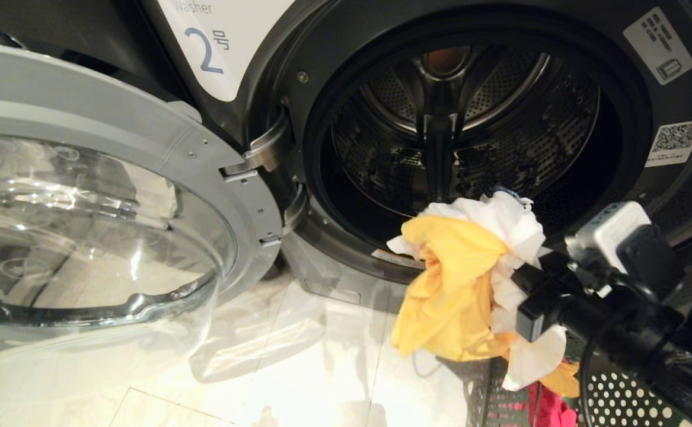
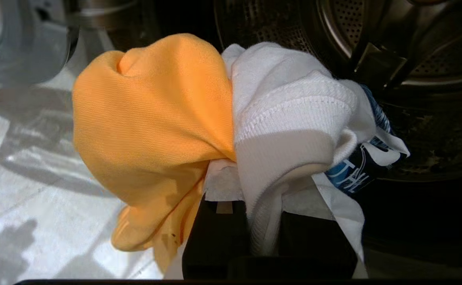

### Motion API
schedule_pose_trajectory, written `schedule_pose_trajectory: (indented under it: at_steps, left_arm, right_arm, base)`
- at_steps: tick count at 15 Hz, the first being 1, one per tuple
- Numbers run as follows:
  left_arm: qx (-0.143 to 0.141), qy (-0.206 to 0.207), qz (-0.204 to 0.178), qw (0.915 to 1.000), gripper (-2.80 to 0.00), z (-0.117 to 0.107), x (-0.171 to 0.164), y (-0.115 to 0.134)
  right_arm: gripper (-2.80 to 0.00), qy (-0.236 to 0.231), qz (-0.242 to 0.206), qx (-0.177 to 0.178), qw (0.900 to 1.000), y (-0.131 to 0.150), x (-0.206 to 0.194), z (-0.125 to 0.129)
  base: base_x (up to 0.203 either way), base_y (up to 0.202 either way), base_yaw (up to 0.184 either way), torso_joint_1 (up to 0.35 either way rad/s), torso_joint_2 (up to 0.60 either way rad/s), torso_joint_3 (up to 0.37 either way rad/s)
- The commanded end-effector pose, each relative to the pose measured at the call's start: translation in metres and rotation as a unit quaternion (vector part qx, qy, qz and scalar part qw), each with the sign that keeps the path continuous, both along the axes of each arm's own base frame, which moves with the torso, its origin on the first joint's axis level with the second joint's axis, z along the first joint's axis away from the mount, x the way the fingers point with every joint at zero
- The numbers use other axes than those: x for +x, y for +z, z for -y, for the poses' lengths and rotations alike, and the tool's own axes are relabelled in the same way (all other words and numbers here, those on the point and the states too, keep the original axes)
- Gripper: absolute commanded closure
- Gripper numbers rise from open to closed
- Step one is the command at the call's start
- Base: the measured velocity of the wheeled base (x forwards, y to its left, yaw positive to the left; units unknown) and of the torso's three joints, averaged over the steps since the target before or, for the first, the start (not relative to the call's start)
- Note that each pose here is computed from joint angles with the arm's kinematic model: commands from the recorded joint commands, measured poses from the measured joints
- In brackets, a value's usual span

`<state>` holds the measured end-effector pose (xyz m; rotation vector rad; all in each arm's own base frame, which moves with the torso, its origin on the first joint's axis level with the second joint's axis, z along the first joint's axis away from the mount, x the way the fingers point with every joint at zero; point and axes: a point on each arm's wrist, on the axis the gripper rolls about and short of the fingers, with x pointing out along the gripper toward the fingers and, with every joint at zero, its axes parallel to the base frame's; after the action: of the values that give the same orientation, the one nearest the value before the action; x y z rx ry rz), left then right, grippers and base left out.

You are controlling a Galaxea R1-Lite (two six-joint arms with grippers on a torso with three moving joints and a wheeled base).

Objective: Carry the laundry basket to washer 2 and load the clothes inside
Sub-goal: Place the clothes into the washing machine

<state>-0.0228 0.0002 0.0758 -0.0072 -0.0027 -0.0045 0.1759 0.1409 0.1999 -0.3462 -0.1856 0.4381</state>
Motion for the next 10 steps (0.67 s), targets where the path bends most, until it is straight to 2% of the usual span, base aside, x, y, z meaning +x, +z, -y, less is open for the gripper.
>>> schedule_pose_trajectory:
  at_steps: [1,4,7,10]
  left_arm:
    - [0.0,0.001,-0.001,1.0,0.0,0.0,0.0,0.0]
    - [0.0,0.0,-0.001,1.0,0.0,0.0,0.0,0.0]
    - [0.0,0.0,-0.001,1.0,0.0,0.0,0.0,0.0]
    - [0.0,0.0,-0.001,1.0,0.0,0.0,0.0,0.0]
  right_arm:
    - [0.0,-0.028,-0.019,0.036,0.999,-0.007,0.032,-0.03]
    - [0.0,-0.084,-0.007,0.119,0.989,0.006,0.072,-0.061]
    - [0.0,-0.112,0.012,0.158,0.981,0.014,0.1,-0.081]
    - [0.0,-0.138,0.03,0.177,0.974,0.013,0.133,-0.092]
  base:
    - [0.0,0.0,0.0,0.0,0.0,0.0]
    - [0.0,0.0,0.0,0.0,0.0,0.0]
    - [0.0,0.0,0.0,0.0,0.0,0.0]
    - [0.0,0.0,0.0,0.0,0.0,0.0]
